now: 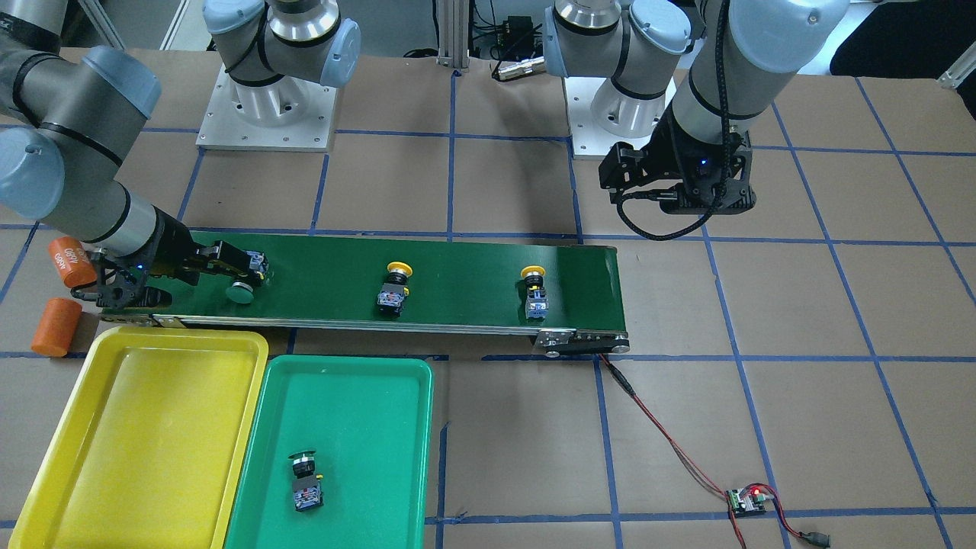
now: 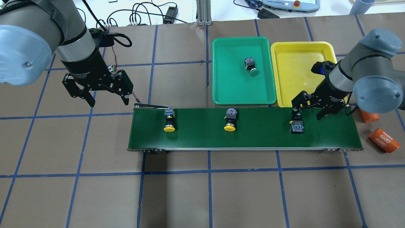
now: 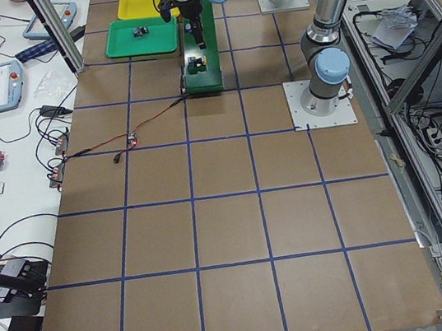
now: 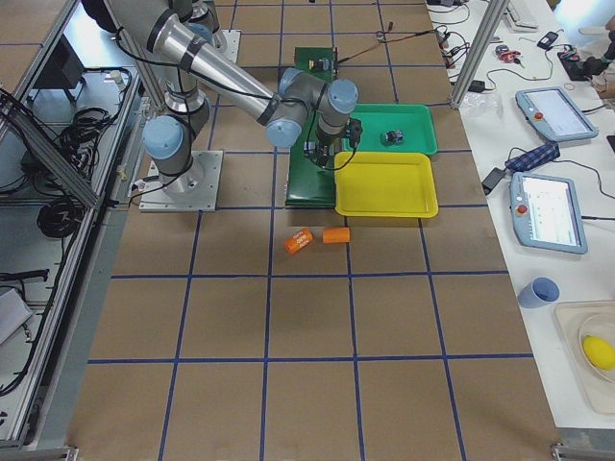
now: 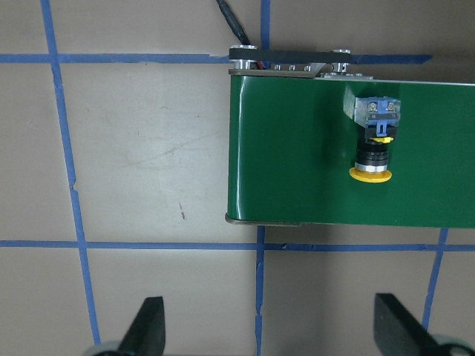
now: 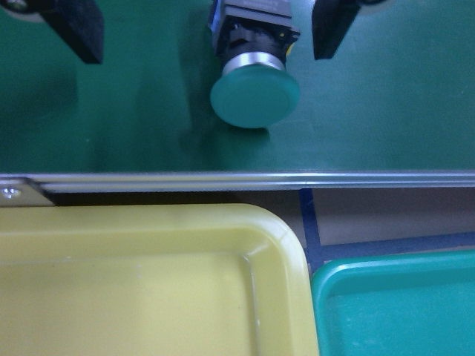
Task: Sort buttons by color to trays
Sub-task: 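Grasp the next green-capped switch at the belt end with right gripper while left gripper withdraws, then lift the green-capped switch into the green tray and open the right gripper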
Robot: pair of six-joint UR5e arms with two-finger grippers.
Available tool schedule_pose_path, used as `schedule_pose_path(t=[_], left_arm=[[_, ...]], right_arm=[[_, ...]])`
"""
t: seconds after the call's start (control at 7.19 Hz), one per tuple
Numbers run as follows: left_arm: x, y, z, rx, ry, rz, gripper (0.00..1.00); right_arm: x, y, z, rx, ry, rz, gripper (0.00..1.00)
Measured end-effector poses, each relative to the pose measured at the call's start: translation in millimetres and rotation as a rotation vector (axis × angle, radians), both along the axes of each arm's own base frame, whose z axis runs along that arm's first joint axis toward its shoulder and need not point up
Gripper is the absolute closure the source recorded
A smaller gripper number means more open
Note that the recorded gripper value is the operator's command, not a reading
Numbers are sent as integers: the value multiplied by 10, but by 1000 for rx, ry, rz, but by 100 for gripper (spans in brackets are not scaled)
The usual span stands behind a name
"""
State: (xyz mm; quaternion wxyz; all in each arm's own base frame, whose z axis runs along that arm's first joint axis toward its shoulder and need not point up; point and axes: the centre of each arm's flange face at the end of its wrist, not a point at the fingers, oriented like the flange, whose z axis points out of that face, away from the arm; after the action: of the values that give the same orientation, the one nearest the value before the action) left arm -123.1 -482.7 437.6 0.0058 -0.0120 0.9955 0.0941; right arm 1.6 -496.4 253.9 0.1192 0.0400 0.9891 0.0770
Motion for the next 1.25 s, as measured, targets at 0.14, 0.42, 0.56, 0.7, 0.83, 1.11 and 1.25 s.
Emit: schedule_pose_path(t=[0.14,0.42,0.56,0.7,0.83,1.11,1.25], left_arm=[[4,-12,-4,-2,-1,1,0],[0,-26,-55,6,3,4,0],[5,-27,-74,10,2,3,0],[14,-27,-84,12,0,3,0],[18,-29,-84,12,0,4,0],[20,-29,-72,9,1,5,0],[19,-32,-96,15,3,5,0]], right_arm=[[1,-2,-12,5,1,-11,28],[4,5,-33,19,5,-16,37],[11,23,-53,38,1,-16,45],[14,33,-81,59,-4,-15,90],[11,33,-96,71,-2,-11,100],[-36,25,5,86,52,11,100],[-65,-61,167,74,71,18,100]])
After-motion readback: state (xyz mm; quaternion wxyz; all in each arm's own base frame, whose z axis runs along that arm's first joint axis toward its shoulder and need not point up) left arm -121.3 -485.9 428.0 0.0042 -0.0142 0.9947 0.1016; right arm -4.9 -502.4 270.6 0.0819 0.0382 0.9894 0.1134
